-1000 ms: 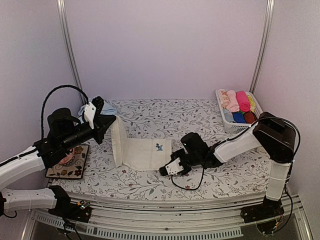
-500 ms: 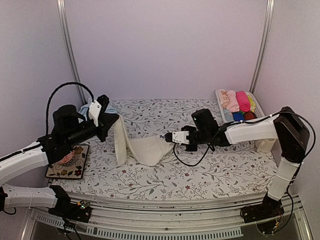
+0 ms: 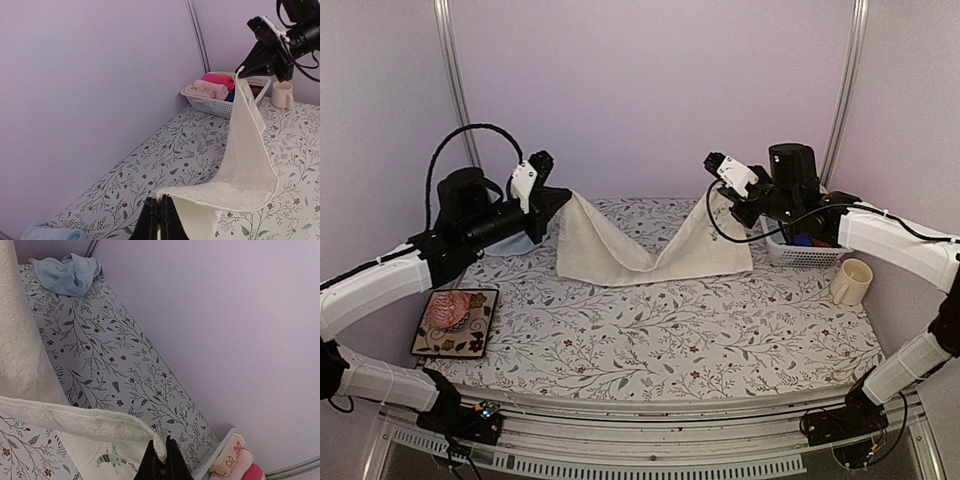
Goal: Roll the towels
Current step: Pick up the towel from the center of the board, then flatten out the towel at the center of the board.
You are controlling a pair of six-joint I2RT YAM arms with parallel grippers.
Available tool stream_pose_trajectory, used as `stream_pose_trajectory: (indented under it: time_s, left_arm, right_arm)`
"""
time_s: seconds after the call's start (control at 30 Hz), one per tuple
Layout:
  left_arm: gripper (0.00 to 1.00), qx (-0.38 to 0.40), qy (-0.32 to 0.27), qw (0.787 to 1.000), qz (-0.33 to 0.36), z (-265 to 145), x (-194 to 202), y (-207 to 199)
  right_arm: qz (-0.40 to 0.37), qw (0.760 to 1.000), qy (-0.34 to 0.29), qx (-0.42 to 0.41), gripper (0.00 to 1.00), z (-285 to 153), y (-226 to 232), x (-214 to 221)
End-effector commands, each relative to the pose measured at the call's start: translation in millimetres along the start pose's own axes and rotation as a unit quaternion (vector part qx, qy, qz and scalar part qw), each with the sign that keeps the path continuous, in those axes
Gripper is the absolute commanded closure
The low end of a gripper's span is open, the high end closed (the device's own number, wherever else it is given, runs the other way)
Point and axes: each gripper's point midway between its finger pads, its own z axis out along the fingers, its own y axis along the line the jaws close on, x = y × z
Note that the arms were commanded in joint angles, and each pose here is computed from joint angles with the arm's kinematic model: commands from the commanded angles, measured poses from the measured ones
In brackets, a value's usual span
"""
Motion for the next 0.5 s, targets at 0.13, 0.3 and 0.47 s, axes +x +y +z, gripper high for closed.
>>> stream_pose_trajectory:
  time_s: [0.13, 0.3, 0.47]
  left_arm:
    - [1.00, 0.049, -0.030, 0.998, 0.026, -19.8, -8.1, -10.4]
    - [1.00, 0.055, -0.033, 0.998, 0.017, -46.2, 2.2, -21.9]
    - [1.00, 0.061, -0.067, 0.996, 0.002, -84.5, -2.1, -35.5]
  right_arm:
    - [0.100, 0.994, 0.019, 0.035, 0.98, -43.0, -29.1, -7.6]
    - [0.133, 0.990, 0.038, 0.030, 0.98, -63.9, -23.5, 2.6]
    - [0.174, 0.984, 0.033, 0.017, 0.99, -92.4, -18.5, 2.7]
